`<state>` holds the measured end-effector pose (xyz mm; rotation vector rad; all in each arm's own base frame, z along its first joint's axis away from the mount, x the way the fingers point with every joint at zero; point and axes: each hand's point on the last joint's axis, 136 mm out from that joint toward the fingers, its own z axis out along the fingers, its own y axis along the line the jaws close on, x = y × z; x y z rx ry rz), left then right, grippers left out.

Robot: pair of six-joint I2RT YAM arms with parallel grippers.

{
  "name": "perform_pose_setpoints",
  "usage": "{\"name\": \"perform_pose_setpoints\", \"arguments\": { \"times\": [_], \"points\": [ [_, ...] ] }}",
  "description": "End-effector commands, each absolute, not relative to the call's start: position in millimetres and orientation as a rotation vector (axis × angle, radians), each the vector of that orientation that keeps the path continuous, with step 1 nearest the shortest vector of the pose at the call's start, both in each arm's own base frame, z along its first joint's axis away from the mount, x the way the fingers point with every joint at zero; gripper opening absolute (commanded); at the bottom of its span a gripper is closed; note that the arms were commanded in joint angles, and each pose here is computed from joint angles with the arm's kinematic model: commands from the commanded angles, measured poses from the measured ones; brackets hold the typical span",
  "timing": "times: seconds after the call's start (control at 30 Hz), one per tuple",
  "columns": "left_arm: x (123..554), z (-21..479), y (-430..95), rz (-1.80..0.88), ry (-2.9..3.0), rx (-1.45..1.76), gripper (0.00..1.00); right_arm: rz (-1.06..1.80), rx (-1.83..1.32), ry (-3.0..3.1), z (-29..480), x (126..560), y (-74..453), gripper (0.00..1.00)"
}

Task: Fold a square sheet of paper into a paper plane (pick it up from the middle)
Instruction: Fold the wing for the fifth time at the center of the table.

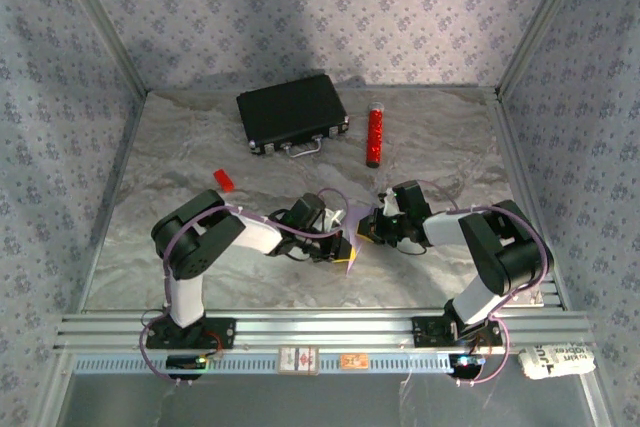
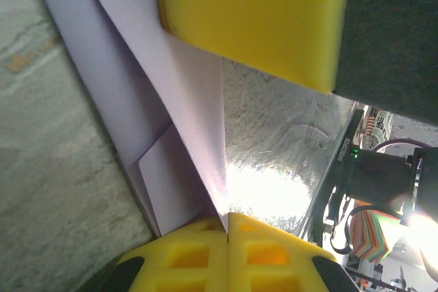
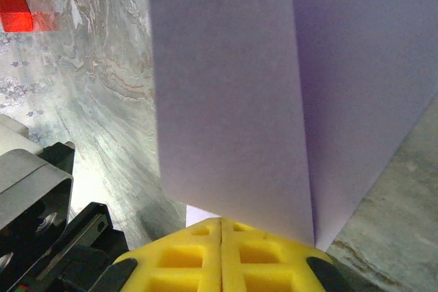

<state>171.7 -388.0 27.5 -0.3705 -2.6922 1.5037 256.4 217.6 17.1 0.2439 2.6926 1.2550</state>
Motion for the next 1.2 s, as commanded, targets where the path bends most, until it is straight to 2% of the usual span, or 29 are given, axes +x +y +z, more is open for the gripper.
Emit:
{"name": "perform_pose_setpoints", "arguments": {
  "times": [0.0,0.1,0.2,0.27,0.37,0.53,0.67,0.8,0.9,1.07,1.13,1.17],
  "points": [
    [141.4,18.0,-383.7,1.447,-2.593,-0.428,0.05,0.989,0.359,2.87,-31.6,233.4,190.9,0.07],
    [137.2,15.6,-381.8,1.438,-2.587,-0.43,0.0,0.981,0.363,2.869,-31.7,233.9,189.8,0.08],
    [134.5,12.4,-379.5,1.416,-2.586,-0.425,0.0,0.977,0.365,2.872,-32.2,233.0,189.3,0.07],
    [132.6,10.6,-376.9,1.405,-2.59,-0.419,0.06,0.97,0.368,2.874,-32.9,233.1,188.6,0.07],
    [130.8,8.2,-373.4,1.393,-2.594,-0.412,0.1,0.969,0.363,2.876,-32.8,232.6,188.9,0.07],
    [127.3,7.6,-373.8,1.388,-2.585,-0.424,0.1,0.964,0.364,2.878,-33.6,232.4,188.4,0.07],
    [124.2,3.8,-371.5,1.364,-2.588,-0.432,0.0,0.968,0.361,2.878,-32.8,233.1,189.4,0.07],
    [120.7,0.8,-368.0,1.341,-2.587,-0.429,0.0,0.962,0.364,2.882,-33.9,232.6,188.9,0.07],
    [117.7,-0.5,-366.3,1.326,-2.587,-0.432,0.12,0.959,0.366,2.882,-33.9,232.2,188.8,0.07],
    [115.3,-5.6,-360.0,1.294,-2.608,-0.418,0.1,0.958,0.366,2.883,-33.9,231.8,188.9,0.07],
    [114.2,-5.2,-358.6,1.295,-2.609,-0.418,0.0,0.955,0.363,2.884,-33.9,231.4,188.7,0.07],
    [114.0,-5.5,-357.5,1.291,-2.611,-0.417,0.0,0.956,0.364,2.882,-33.6,231.4,188.7,0.07]
  ]
}}
